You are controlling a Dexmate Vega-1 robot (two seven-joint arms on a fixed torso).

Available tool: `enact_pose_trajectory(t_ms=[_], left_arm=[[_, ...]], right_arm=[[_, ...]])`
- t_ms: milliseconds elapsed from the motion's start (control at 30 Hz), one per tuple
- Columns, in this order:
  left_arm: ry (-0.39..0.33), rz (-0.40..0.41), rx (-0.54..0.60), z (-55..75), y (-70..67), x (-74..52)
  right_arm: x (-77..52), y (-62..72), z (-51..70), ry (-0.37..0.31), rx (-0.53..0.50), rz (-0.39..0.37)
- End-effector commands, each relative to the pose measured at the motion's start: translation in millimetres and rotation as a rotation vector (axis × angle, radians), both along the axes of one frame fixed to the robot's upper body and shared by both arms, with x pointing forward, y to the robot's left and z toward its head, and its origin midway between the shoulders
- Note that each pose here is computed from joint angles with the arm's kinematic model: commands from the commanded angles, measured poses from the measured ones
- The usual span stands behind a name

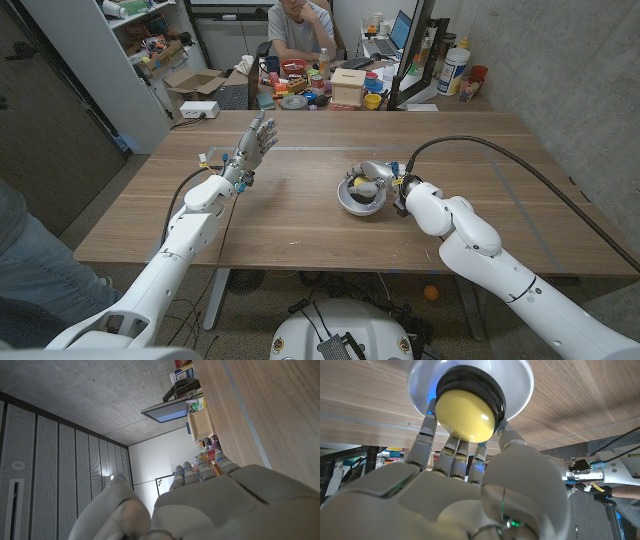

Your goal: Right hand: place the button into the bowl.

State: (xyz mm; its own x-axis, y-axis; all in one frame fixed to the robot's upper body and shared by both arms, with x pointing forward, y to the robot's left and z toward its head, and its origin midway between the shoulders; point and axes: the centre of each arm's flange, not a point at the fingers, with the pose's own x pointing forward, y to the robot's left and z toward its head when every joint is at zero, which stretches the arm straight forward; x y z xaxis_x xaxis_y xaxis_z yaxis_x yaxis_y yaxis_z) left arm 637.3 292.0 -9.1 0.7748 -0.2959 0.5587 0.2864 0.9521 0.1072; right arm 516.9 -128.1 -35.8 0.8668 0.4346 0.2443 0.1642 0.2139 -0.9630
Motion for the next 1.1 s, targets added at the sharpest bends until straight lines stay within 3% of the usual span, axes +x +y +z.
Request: enact_pose_trajectory(t_ms=[33,600,1100], left_arm=[[-0.002,-0.006,0.010,0.5,-5.2,-0.9],[-0.005,-0.005,0.009,-1.5,-7.0,-6.1],[-0.007,-0.010,0.009,-4.8,-11.1,-10.7]], right_arm=[[0.5,-0.9,-10.4,0.021,0.016,0.002],[-1.1,5.6,-17.1,0.020,0.027,0.036],[-7.8,3.3,-18.5,0.008,0.046,0.055]])
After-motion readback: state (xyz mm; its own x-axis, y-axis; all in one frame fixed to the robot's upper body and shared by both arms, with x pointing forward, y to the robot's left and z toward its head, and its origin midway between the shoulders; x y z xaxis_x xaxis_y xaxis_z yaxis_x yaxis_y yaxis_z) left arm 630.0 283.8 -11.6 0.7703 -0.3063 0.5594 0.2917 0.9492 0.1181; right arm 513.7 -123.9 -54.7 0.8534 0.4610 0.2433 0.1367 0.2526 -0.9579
